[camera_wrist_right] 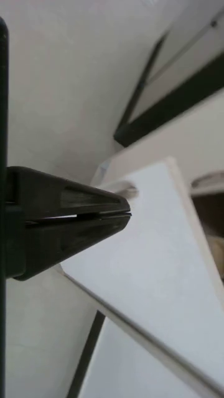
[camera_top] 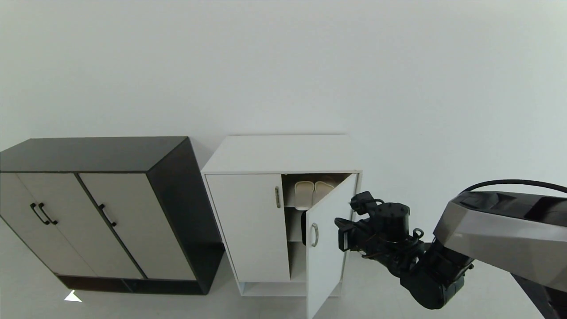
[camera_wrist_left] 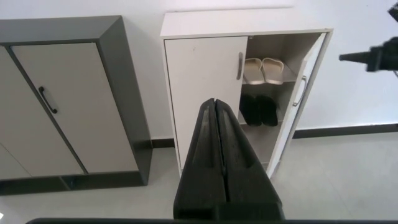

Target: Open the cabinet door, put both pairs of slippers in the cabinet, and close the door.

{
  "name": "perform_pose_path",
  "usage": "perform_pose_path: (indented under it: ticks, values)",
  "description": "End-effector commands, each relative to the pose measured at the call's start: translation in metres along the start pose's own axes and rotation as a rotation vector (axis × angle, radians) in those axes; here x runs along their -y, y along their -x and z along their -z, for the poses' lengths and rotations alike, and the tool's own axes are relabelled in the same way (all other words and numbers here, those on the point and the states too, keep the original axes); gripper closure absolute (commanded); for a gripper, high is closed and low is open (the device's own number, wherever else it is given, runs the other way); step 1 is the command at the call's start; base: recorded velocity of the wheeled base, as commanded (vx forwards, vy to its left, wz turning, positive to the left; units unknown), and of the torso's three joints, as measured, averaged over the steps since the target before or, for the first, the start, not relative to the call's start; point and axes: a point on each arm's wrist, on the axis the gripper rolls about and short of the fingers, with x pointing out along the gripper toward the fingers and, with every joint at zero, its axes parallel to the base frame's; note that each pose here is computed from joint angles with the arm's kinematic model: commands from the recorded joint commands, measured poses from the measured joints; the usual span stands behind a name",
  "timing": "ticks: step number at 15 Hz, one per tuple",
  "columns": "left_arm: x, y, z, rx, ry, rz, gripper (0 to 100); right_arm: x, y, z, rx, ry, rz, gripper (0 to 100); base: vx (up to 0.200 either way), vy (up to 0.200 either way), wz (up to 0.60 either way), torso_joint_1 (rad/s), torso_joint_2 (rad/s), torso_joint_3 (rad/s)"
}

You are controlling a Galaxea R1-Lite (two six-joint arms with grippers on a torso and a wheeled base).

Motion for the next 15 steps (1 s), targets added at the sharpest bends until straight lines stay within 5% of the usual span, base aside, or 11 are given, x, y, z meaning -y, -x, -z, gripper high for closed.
perform_pose_path:
  ticks: [1,12,15]
  values:
    - [0.000,0.000,0.000,-0.001,0.000,0.000,100,0.004,0.013,0.010,-0.033,0.013,-0.014,100,0.200,0.000,0.00,0.002,0.00,0.002]
    - [0.000,0.000,0.000,-0.001,-0.002,0.000,100,0.004,0.024,0.028,-0.116,0.015,-0.045,100,0.200,0.000,0.00,0.004,0.00,0.002]
    - [0.000,0.000,0.000,-0.001,0.000,0.000,100,0.004,0.023,0.028,-0.113,0.015,-0.047,100,0.000,0.000,0.00,0.000,0.00,0.000]
